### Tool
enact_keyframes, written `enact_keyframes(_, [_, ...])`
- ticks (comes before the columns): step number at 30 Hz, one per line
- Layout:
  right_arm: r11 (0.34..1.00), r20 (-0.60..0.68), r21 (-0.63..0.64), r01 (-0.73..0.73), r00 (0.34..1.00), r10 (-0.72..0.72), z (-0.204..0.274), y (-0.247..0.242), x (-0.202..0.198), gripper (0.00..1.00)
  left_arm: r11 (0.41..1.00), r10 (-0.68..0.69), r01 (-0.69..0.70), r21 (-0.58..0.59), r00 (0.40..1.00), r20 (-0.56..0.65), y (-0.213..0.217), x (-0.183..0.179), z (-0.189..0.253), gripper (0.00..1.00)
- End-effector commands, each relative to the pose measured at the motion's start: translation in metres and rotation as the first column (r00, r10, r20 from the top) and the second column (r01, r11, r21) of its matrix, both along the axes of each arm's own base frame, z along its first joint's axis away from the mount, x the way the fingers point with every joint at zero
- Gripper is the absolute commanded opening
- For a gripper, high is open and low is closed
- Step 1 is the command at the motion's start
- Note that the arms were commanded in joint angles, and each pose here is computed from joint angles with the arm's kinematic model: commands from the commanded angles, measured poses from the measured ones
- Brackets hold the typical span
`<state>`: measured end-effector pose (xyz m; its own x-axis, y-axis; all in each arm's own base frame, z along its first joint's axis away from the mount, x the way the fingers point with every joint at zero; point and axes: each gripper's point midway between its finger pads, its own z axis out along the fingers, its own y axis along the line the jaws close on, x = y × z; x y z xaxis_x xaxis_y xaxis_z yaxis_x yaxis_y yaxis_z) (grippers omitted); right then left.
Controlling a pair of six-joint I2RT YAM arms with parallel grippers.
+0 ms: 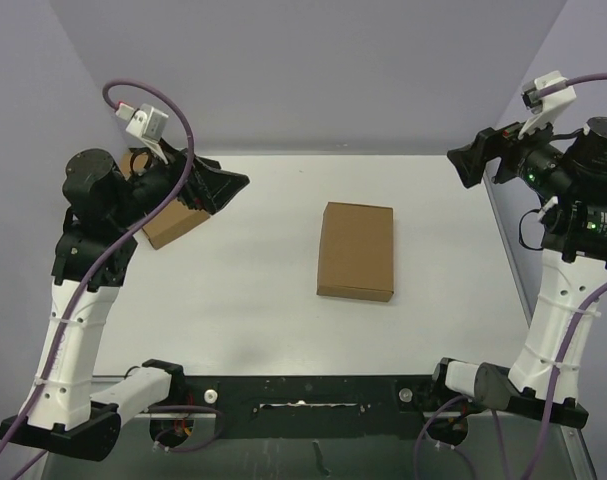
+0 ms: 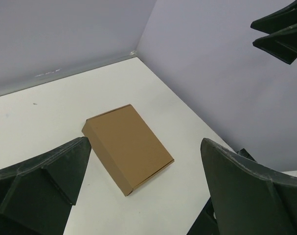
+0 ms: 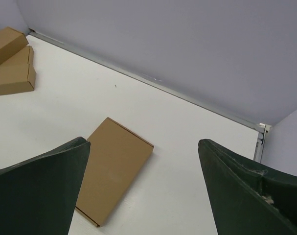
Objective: Fold the paper box
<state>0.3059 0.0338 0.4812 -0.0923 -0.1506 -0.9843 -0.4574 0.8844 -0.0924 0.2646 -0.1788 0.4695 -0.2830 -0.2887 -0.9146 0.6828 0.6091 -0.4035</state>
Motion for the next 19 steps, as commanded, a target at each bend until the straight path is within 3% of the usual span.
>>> enact_keyframes(1, [0.991,-0.021,0.102,0.084,0.996,-0.082,0.014,-0.005,-0.005,0.98,1.000,-0.011,0.011,0.017,1.000,0.005,0.002,-0.008,0.005,0.98])
enact_keyframes(19, [0.999,0.025,0.046,-0.011,1.000,0.009,0.015,0.006,-0.024,0.98,1.000,-0.007,0.007,-0.010,0.999,-0.049,0.006,-0.010,-0.012,0.98])
